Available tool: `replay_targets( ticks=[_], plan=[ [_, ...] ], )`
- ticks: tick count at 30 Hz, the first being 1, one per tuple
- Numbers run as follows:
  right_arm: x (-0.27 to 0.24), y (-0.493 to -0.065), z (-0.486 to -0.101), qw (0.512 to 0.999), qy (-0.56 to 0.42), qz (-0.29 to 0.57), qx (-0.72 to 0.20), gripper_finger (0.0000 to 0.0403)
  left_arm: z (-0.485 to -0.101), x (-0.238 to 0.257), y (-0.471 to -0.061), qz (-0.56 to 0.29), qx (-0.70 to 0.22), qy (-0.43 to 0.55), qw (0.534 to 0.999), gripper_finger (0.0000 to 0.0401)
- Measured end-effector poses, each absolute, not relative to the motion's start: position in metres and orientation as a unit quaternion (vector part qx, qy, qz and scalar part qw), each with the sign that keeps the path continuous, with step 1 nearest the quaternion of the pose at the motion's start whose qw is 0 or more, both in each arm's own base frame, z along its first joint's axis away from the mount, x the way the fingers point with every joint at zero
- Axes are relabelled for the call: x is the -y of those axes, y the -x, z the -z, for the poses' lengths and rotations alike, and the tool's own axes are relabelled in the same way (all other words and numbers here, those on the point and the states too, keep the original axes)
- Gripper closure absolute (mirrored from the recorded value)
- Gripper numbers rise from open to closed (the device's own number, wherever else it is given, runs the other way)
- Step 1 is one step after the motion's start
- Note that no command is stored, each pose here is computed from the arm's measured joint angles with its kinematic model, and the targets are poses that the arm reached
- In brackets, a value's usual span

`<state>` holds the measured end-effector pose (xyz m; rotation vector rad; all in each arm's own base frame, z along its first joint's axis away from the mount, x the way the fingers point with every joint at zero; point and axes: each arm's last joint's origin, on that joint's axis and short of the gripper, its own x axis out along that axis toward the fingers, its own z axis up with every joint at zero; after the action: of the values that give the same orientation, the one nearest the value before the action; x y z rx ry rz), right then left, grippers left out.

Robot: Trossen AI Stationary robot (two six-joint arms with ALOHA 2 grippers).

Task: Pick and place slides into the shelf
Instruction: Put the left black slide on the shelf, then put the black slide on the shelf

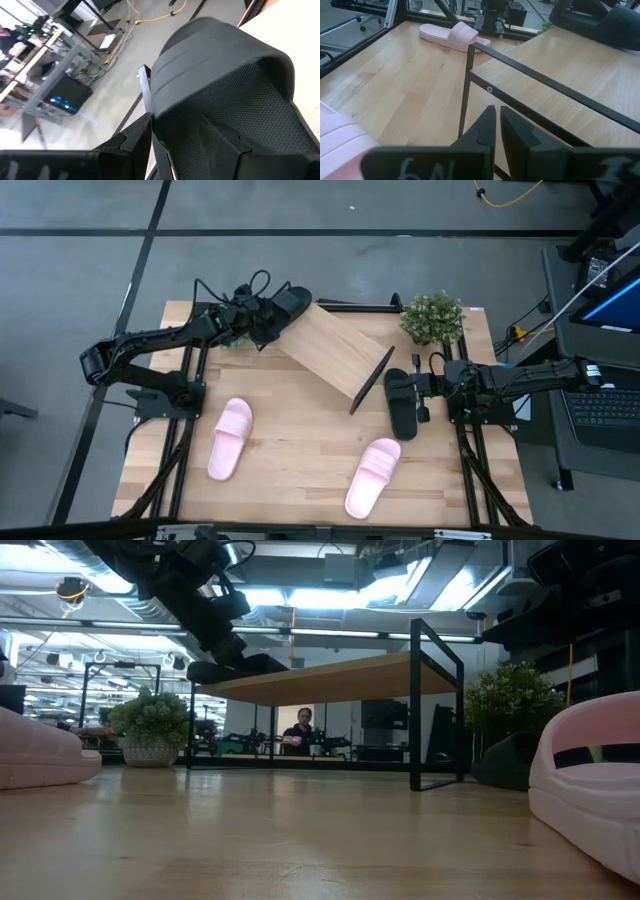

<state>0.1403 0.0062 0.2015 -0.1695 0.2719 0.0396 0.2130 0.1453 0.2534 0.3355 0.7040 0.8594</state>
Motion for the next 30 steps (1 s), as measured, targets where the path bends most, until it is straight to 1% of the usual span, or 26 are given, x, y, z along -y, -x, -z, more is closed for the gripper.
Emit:
replay_targets(
  ticks=[9, 16, 30],
  plan=[
    [-0.006, -0.140, -0.201, 0.987, 0.085, -0.020, -0.135, 0.0373, -0.254, -0.137, -0.217, -0.410, -0.340, -0.181, 0.827, 0.0251],
    [-0.006, -0.140, -0.202, 0.987, 0.084, -0.020, -0.135, 0.0373, -0.255, -0.132, -0.220, -0.429, -0.343, -0.192, 0.813, 0.0251],
    [-0.006, -0.140, -0.202, 0.987, 0.084, -0.020, -0.135, 0.0373, -0.255, -0.132, -0.220, -0.432, -0.342, -0.192, 0.812, 0.0251]
  ],
)
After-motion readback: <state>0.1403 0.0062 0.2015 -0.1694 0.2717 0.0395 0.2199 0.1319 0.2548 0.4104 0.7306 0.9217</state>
